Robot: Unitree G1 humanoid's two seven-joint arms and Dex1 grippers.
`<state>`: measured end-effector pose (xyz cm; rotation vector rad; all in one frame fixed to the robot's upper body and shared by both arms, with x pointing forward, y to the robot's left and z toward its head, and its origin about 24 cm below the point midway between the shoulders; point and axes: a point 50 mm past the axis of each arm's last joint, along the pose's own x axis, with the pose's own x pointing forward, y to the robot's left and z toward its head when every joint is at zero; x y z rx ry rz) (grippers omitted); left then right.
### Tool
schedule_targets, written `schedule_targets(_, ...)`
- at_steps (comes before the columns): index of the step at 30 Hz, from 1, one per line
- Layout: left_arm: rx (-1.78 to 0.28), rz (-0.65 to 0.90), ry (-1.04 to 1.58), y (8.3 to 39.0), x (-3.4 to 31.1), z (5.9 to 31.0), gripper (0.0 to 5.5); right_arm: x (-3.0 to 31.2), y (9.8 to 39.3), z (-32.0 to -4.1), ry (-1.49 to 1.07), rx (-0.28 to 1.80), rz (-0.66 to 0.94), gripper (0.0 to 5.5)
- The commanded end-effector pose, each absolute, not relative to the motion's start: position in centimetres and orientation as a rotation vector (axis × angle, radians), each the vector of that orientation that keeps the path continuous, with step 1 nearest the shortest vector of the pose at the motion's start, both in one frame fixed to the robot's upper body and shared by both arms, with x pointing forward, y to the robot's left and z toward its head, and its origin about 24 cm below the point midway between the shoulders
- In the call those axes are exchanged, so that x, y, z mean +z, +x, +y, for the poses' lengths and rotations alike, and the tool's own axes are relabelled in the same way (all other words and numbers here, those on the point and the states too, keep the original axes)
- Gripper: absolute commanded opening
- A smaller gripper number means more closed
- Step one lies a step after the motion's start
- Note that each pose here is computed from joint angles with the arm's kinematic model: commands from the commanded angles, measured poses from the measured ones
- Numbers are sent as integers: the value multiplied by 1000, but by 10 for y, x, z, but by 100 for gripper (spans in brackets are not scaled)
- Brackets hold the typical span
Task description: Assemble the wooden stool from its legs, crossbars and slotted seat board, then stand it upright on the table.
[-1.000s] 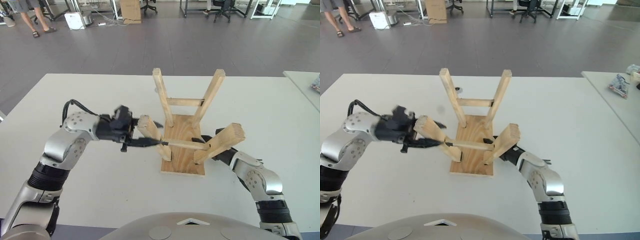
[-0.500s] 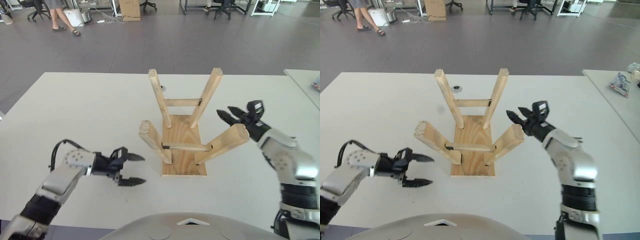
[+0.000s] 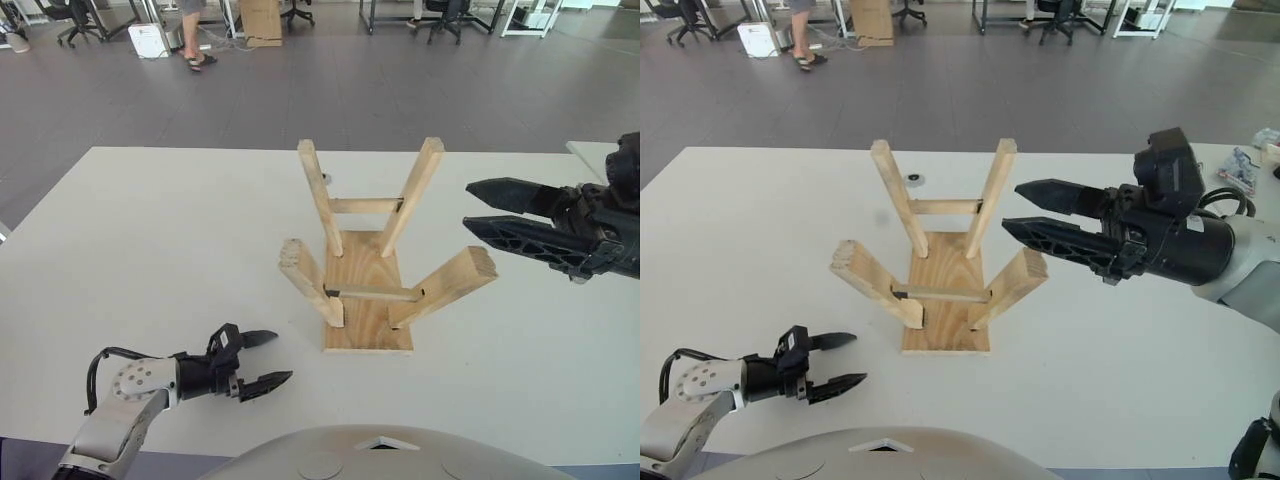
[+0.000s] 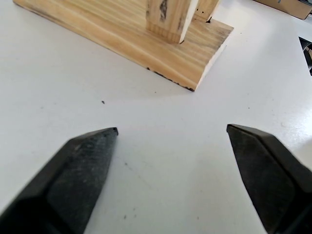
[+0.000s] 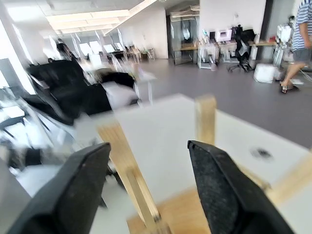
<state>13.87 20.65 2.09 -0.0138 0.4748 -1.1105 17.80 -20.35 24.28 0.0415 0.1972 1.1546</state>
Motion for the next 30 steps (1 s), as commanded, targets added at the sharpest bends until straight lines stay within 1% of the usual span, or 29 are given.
schedule_targets(1,-1097,493,-15,140,18,211,414,218,168,-194,-103,1146,347,294)
schedule_targets(4,-1104,495,-5,140,16,214,414,210,164,-192,-131,1145,377,294)
schedule_targets(8,-1115,481,-8,140,17,211,414,211,175,-203,-181,1061,364,294)
schedule_targets(11,-1124,463,41,143,16,208,414,211,196,-216,-86,920,243,294)
schedule_targets(14,-1138,447,54,145,16,204,414,205,220,-232,-93,691,172,294)
schedule_targets(16,-1147,445,53,145,16,203,414,203,233,-235,-127,601,124,294)
schedule_targets(18,-1155,444,51,144,14,200,414,208,243,-232,-180,543,51,294)
schedule_targets(21,-1150,439,44,145,11,196,414,226,254,-220,-365,457,-108,294)
schedule_targets(22,-1147,437,40,146,10,194,414,235,253,-209,-418,458,-194,294)
schedule_targets(23,-1143,432,36,147,10,192,414,247,249,-193,-438,442,-317,294)
schedule_targets(25,-1134,425,27,148,10,188,414,257,229,-162,-483,464,-487,294)
schedule_targets(26,-1127,424,22,147,10,187,414,255,218,-151,-501,484,-524,294)
schedule_targets(28,-1111,425,11,144,9,186,414,247,203,-140,-548,494,-557,294)
schedule_targets(29,-1106,426,6,144,8,185,414,235,198,-139,-572,482,-533,294)
schedule_targets(30,-1103,425,1,144,8,183,414,216,196,-140,-630,465,-482,294)
